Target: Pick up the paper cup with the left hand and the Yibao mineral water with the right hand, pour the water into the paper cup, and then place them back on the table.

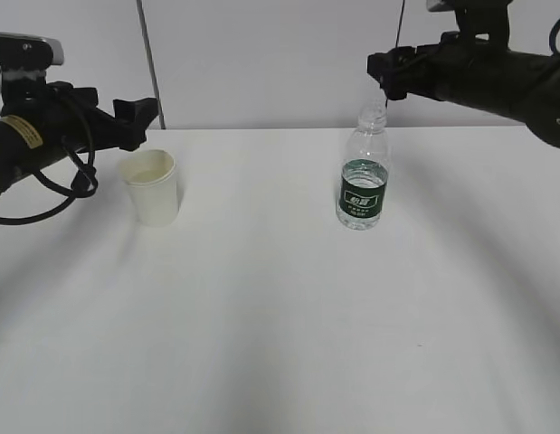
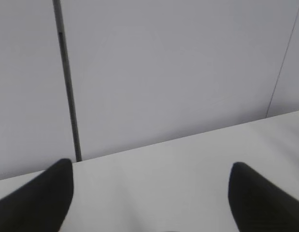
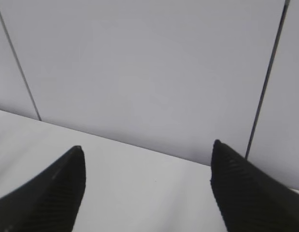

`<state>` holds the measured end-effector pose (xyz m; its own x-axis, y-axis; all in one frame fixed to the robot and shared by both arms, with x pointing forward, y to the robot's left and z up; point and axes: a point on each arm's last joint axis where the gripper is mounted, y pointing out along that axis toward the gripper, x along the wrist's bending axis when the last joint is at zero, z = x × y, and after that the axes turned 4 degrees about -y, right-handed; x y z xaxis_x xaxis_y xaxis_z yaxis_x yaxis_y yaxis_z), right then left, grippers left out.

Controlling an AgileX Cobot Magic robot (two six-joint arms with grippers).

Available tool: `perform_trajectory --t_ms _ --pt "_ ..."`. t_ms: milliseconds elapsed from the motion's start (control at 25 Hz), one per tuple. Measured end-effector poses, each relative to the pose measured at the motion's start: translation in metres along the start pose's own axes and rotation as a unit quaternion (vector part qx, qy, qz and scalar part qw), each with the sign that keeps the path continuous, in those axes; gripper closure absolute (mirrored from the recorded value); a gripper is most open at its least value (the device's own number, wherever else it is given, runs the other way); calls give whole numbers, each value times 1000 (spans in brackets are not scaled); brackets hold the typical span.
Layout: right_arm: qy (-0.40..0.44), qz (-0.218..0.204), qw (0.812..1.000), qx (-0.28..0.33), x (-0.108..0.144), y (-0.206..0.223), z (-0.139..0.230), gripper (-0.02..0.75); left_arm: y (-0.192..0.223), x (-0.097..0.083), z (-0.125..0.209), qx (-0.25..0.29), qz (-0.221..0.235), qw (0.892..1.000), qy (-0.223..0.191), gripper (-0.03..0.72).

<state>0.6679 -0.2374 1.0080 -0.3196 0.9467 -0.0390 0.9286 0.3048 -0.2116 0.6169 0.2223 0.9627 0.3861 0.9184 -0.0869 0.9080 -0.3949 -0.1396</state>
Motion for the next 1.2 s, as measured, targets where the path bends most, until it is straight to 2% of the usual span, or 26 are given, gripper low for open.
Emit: perform_trajectory --t_ms 80,280,480,720,880,1040,1200 --pt "-1 0 1000 -3 0 0 -2 142 -3 1 -6 4 -10 1000 -3 97" --pt "-3 49 998 30 -12 -1 -31 144 -12 2 -22 17 -32 999 -19 97" --pt "-3 82 994 67 -20 -1 -40 144 -17 4 -41 44 -58 997 -30 105" --pt "-3 99 994 57 -25 -1 -62 146 -16 4 -71 22 -66 997 -23 151" --pt "-6 109 993 43 -28 -1 -79 146 -12 7 -83 29 -78 996 -21 172" --pt "-10 121 992 40 -31 -2 -92 146 -9 12 -94 59 -103 993 -25 176" --pt "-8 141 988 61 -35 -4 -97 146 -9 17 -101 110 -136 984 -37 178"
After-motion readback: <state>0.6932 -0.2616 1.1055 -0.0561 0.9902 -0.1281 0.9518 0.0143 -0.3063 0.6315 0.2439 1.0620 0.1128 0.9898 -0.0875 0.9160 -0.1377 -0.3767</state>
